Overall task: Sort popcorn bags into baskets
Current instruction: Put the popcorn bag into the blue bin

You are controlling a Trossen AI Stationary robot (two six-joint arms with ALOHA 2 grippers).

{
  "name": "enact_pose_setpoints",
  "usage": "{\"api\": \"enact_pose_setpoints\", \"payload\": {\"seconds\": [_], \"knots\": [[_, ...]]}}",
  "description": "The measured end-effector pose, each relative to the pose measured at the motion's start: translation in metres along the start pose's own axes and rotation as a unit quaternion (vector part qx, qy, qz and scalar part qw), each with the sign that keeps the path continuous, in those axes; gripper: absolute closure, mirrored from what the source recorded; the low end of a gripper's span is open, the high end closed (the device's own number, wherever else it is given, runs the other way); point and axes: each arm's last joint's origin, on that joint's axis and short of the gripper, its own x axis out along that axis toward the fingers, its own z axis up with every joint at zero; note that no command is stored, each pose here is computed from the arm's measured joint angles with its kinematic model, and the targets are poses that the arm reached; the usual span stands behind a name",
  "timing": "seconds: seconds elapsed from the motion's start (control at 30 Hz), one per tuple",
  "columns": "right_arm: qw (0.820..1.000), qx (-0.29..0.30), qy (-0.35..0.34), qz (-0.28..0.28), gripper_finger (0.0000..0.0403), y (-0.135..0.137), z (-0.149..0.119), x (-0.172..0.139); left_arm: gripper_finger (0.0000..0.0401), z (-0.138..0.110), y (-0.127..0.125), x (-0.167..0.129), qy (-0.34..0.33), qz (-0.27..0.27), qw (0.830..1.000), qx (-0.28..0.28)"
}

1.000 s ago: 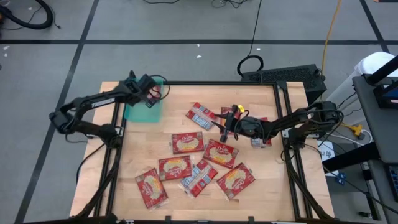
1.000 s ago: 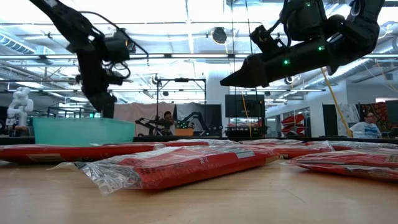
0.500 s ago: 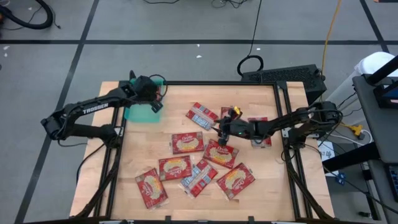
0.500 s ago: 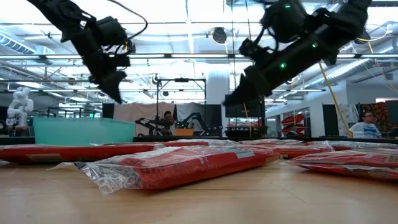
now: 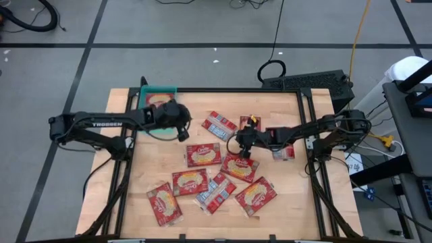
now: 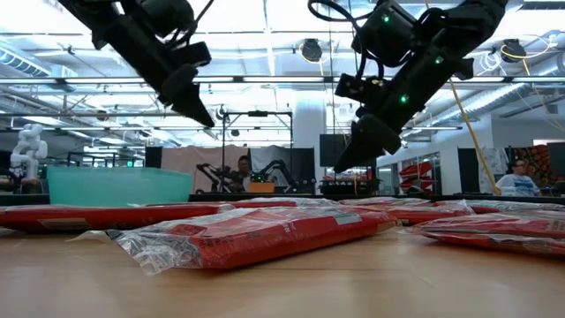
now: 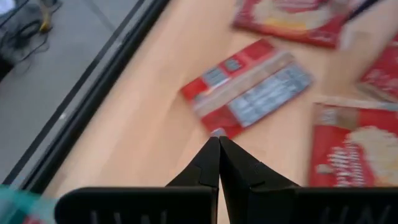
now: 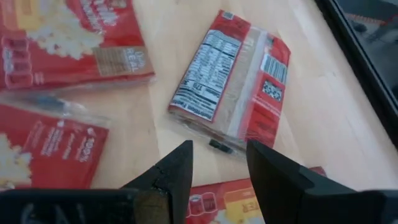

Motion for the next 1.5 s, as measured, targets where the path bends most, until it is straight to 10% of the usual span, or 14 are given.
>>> {"api": "enact_pose_setpoints", "payload": {"seconds": [0.63,1.07,1.5], "knots": [[0.995,-0.088,-0.021,0.032,0.0170,-0.013,-0.019,0.064,0.0393,0.004,-0.036,0.045,-0.044,-0.018,0.998,0.033],[0.994,-0.094,-0.042,0.027,0.0387,-0.013,-0.023,0.078,0.0393,-0.003,-0.043,0.053,-0.023,-0.025,0.998,0.043],[0.990,0.030,-0.132,0.043,0.0402,-0.033,0.009,0.047,0.0285,-0.008,-0.083,0.062,-0.049,-0.036,0.984,0.165]]}}
